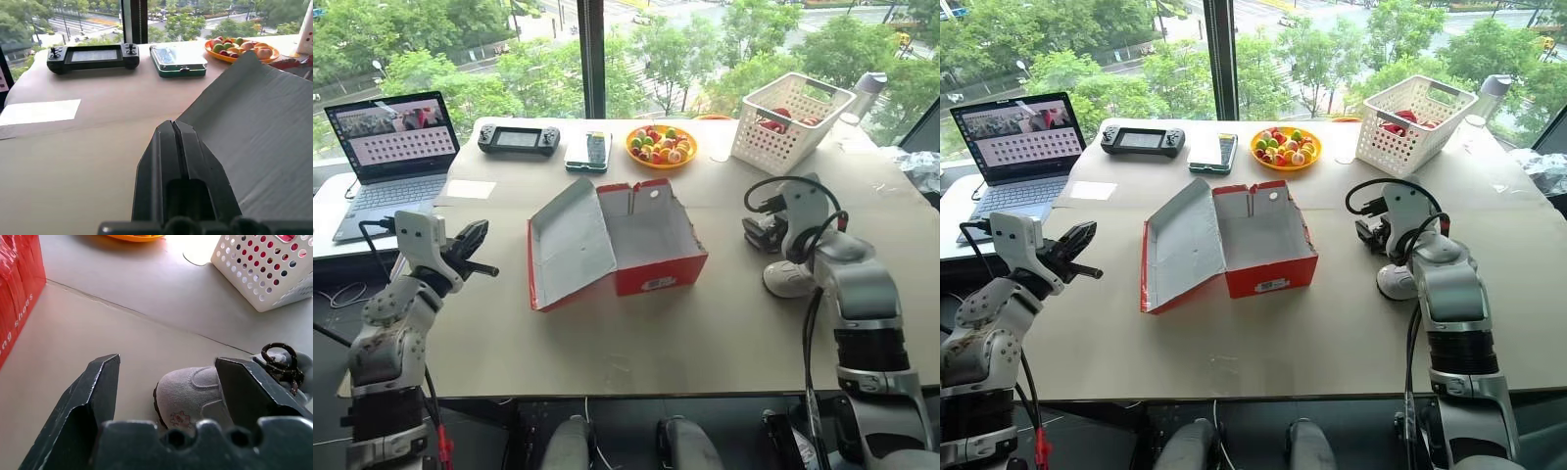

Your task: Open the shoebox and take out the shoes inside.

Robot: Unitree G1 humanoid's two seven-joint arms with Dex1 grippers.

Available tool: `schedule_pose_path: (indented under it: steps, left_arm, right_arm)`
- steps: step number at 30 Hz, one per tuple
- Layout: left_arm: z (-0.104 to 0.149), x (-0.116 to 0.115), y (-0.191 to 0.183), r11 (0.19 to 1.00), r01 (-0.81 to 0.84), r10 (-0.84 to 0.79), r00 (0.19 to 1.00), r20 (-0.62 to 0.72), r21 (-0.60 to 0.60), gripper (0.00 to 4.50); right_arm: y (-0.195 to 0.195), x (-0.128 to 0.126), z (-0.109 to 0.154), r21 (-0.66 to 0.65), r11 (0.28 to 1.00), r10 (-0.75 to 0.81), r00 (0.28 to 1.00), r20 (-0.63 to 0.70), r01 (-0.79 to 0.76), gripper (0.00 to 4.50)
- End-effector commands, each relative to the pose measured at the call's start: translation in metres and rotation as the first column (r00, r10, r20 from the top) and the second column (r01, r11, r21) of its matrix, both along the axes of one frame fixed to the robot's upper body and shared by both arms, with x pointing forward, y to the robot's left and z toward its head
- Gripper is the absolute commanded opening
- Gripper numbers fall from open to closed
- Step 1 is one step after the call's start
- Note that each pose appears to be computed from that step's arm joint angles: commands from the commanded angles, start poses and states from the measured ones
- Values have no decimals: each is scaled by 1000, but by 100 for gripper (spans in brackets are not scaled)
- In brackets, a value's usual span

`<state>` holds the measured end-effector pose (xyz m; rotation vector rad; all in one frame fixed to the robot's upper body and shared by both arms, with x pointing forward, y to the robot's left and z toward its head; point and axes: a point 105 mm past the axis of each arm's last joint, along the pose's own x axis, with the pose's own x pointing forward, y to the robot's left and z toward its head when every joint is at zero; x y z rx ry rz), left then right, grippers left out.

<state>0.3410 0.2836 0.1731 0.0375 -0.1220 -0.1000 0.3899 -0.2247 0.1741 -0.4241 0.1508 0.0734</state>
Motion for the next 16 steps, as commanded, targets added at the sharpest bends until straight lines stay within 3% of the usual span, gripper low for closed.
schedule_pose_path:
  steps: [1, 3, 7, 16]
  left_arm:
    - [-2, -4, 26, 984, -179, 179, 983, 45, -7, 0]
    - [-16, -6, 38, 965, -260, 261, 965, 20, -26, 0]
    - [-32, -9, 51, 934, -352, 352, 936, -6, -58, 0]
    - [-55, -6, 46, 924, -376, 371, 926, -68, -72, 0]
  right_arm:
    - [2, -7, -2, -13, 999, -42, 991, 128, 44, 369]
    - [7, -14, -21, -42, 999, -15, 991, 131, 20, 369]
    - [6, -22, -34, 21, 1000, 3, 990, 138, -6, 369]
    - [4, -22, -51, 27, 1000, -8, 994, 109, 5, 369]
